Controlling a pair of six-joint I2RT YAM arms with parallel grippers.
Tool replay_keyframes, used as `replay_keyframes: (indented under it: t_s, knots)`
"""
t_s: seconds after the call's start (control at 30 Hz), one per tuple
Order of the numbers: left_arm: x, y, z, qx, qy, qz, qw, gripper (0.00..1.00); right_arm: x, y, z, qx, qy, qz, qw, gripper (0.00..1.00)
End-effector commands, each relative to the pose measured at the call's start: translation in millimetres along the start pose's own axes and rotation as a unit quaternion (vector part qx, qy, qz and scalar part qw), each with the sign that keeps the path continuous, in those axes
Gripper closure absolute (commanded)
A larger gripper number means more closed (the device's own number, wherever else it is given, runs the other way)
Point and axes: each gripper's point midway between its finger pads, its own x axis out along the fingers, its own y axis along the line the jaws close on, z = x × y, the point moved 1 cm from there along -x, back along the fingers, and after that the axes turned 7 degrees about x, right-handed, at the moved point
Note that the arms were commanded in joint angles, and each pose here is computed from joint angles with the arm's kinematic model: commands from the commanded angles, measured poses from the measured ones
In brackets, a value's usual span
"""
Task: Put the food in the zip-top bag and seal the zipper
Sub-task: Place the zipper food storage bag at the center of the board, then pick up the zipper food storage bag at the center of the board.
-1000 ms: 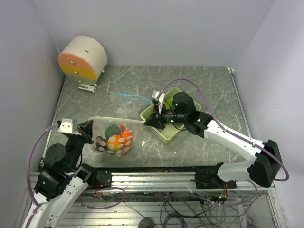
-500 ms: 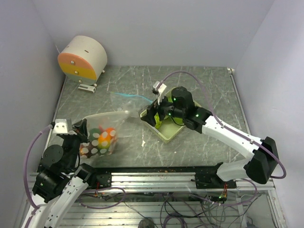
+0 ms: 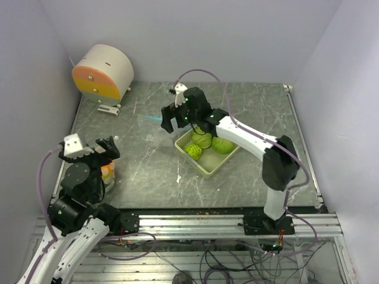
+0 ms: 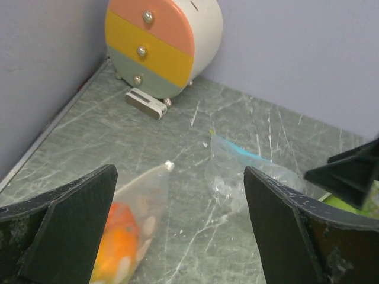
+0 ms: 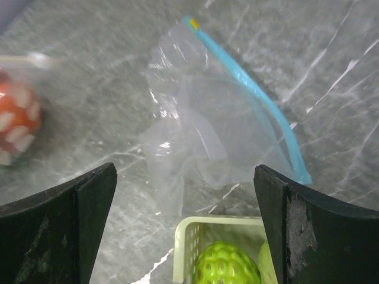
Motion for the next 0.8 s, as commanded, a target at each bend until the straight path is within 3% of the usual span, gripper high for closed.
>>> replay_keyframes:
  t_s: [0.0, 0.3, 0.37, 0.43, 0.5, 0.57, 0.63, 0.77]
  knots:
    - [9.6, -23.2, 4.3, -0.011, 0.009, -0.035, 0.999, 0.0, 28.8, -10.1, -34.2, 0.001, 0.06, -0.003, 0.998, 0.0]
    - [7.4, -31.9, 8.6, 0.007, 0.028, -0.059, 0.998, 0.01, 70.0, -9.2, -89.9, -0.009, 0.119, -0.004, 0.993, 0.0]
    - [6.2, -32.1, 5.2, 0.006, 0.03, -0.063, 0.998, 0.01, 76.0, -14.2, -101.7, -0.012, 0.129, -0.02, 0.991, 0.04]
    - [4.5, -31.9, 2.7, 0.002, 0.03, -0.067, 0.997, 0.0, 79.6, -19.2, -107.7, -0.009, 0.13, -0.032, 0.991, 0.25]
    - [2.8, -31.2, 2.2, -0.003, 0.027, -0.069, 0.997, 0.0, 79.0, -22.6, -105.5, -0.009, 0.119, -0.042, 0.992, 0.62]
    - [1.2, -30.1, 4.2, -0.007, 0.022, -0.069, 0.997, 0.0, 70.4, -21.7, -89.4, -0.012, 0.092, -0.047, 0.995, 0.88]
    - [-0.4, -29.7, 7.5, -0.009, 0.017, -0.072, 0.997, 0.0, 54.1, -12.4, -61.0, -0.018, 0.049, -0.037, 0.998, 0.95]
    - [-2.1, -33.3, 10.7, -0.014, 0.012, -0.085, 0.996, 0.0, -3.8, 30.9, -7.4, -0.042, -0.042, 0.061, 0.996, 0.96]
